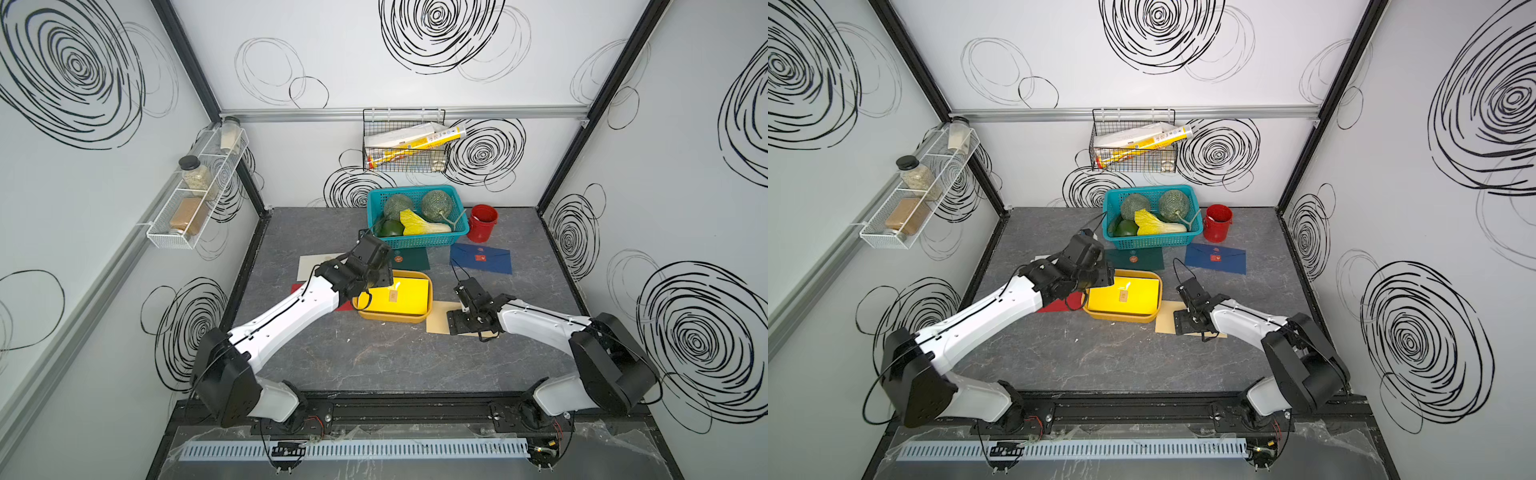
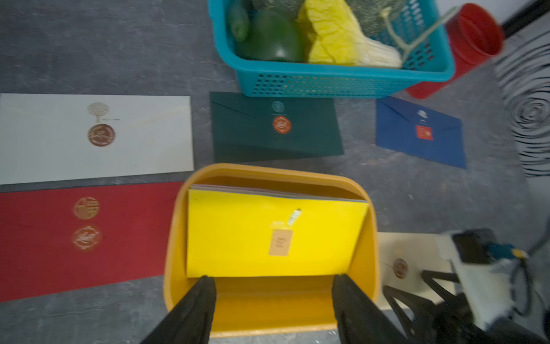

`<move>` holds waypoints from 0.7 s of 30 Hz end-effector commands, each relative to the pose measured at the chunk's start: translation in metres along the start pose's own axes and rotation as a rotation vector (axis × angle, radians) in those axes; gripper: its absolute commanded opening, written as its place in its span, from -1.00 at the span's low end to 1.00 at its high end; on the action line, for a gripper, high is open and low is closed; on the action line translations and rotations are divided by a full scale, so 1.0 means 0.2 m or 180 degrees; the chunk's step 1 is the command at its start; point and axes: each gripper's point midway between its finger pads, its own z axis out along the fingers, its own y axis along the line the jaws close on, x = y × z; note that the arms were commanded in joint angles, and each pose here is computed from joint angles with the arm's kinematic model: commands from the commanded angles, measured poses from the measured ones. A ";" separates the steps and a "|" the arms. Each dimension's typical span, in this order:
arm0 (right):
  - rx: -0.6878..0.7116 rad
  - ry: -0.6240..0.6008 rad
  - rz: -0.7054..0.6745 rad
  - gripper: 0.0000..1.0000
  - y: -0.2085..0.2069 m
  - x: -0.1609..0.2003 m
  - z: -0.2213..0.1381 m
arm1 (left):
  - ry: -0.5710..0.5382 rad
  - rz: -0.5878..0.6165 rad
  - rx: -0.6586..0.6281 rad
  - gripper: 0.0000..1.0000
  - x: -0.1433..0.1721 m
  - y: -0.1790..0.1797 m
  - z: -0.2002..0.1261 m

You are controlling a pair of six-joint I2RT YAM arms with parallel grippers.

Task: Put the sealed envelopes into the storage box
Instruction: Move the envelope to the center of the board.

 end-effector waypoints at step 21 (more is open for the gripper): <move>-0.0058 -0.0145 0.0239 0.93 0.21 0.14 -0.21 | 0.0659 -0.0289 0.0009 0.41 0.50 -0.07 0.20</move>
